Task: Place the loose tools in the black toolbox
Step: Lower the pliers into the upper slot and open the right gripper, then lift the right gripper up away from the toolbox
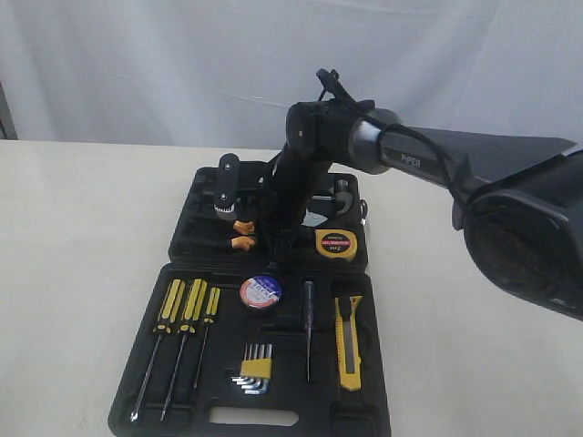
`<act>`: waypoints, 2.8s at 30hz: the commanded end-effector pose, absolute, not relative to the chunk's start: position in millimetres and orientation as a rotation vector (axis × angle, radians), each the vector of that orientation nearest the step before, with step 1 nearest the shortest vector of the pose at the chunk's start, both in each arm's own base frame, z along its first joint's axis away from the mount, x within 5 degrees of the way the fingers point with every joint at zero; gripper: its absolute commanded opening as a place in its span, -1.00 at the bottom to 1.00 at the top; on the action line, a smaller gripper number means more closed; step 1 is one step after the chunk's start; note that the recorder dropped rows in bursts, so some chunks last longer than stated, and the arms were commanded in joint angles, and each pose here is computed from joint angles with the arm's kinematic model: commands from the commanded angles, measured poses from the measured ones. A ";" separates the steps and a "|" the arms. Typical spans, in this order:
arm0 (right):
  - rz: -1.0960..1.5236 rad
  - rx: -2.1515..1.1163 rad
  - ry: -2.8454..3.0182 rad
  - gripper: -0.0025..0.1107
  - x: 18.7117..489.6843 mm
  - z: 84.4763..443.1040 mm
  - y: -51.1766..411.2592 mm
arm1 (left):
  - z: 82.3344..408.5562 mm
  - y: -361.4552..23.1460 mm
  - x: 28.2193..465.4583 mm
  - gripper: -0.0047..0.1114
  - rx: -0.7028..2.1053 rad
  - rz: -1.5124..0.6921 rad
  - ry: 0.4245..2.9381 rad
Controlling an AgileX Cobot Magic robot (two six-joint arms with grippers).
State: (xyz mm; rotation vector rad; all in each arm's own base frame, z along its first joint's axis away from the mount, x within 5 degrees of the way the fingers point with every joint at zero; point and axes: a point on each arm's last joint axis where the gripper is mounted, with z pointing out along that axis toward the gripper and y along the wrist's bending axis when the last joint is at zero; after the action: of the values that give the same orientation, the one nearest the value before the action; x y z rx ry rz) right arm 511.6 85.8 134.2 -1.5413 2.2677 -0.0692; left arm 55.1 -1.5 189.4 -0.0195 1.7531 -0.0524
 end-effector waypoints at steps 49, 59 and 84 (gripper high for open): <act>0.248 -0.423 2.520 -0.97 525.0 151.7 92.6 | 188.8 -1.7 54.9 -0.92 -0.018 -0.055 1.753; 0.274 -0.429 2.593 -0.97 522.8 127.4 93.6 | 188.8 -1.7 54.9 -0.92 -0.018 -0.055 1.753; 0.283 -0.460 2.539 -0.97 306.4 363.8 66.1 | 188.8 -1.7 54.9 -0.92 -0.018 -0.055 1.753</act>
State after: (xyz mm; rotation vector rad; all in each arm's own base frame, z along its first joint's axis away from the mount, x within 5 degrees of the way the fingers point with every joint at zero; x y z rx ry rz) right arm 335.6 70.7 359.0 -0.4709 2.5346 0.2990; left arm 55.1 -1.5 189.4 -0.0181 1.7531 -0.0512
